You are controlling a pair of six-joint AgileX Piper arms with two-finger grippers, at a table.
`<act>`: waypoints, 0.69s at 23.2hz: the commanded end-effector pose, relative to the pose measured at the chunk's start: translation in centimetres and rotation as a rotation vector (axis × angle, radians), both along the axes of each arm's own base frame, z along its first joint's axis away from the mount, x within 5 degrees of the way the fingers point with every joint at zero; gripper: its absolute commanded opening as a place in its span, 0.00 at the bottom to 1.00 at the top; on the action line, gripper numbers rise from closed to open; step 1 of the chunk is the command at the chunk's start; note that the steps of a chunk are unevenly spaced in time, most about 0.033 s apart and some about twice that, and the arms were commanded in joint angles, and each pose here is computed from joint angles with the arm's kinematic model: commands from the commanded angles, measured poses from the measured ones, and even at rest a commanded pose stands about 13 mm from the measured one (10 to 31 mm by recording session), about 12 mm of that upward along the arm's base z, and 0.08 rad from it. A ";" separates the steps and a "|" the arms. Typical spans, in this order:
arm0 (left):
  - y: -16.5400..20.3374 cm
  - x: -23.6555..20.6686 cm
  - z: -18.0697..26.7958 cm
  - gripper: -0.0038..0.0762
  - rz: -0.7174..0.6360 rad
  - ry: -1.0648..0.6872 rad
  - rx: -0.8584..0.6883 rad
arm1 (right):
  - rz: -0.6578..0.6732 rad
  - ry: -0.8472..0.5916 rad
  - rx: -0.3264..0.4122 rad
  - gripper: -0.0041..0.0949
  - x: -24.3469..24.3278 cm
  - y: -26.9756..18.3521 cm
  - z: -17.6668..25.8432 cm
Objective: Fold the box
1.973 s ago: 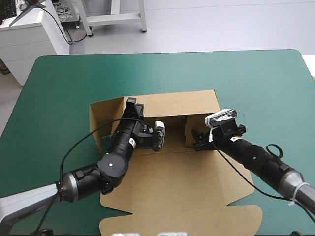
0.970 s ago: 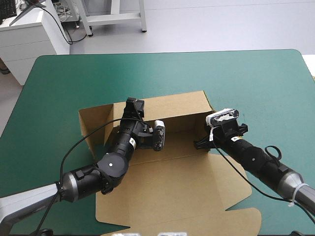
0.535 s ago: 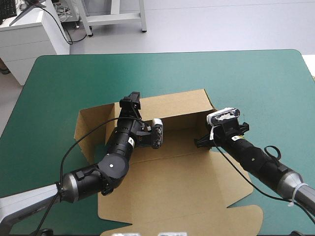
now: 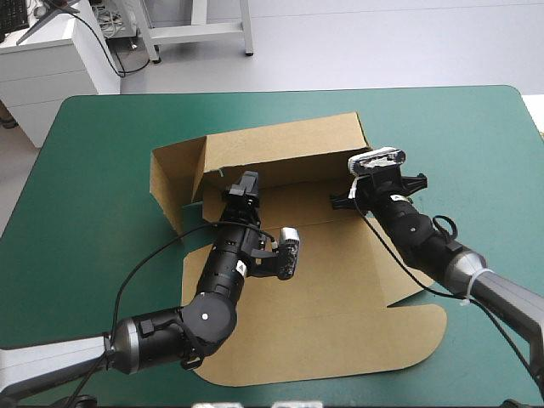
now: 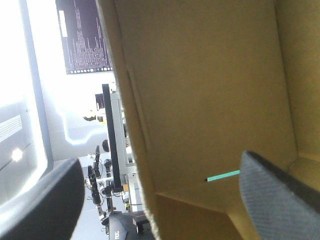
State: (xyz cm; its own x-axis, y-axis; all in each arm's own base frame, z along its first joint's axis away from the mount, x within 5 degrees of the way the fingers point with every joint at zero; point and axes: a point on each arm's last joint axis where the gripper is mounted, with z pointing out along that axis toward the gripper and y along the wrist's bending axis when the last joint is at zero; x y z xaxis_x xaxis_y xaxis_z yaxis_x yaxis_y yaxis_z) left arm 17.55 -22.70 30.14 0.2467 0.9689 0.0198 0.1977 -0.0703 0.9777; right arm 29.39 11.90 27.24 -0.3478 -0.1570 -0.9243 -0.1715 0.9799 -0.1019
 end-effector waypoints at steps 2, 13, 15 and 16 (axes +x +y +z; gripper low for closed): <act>0.2 -0.3 1.9 0.71 0.007 -0.075 -0.035 | -0.076 -0.050 -0.056 0.03 1.7 -0.2 1.8; 0.6 0.6 3.4 0.07 0.101 0.316 -0.059 | -0.044 0.002 -0.010 0.03 3.3 -0.1 1.5; 1.4 2.0 5.7 0.07 0.112 0.540 -0.159 | -0.040 0.023 0.001 0.03 3.4 -0.4 1.3; 2.3 2.9 7.9 0.07 0.129 0.638 -0.276 | -0.036 0.030 -0.002 0.03 3.4 -0.4 1.2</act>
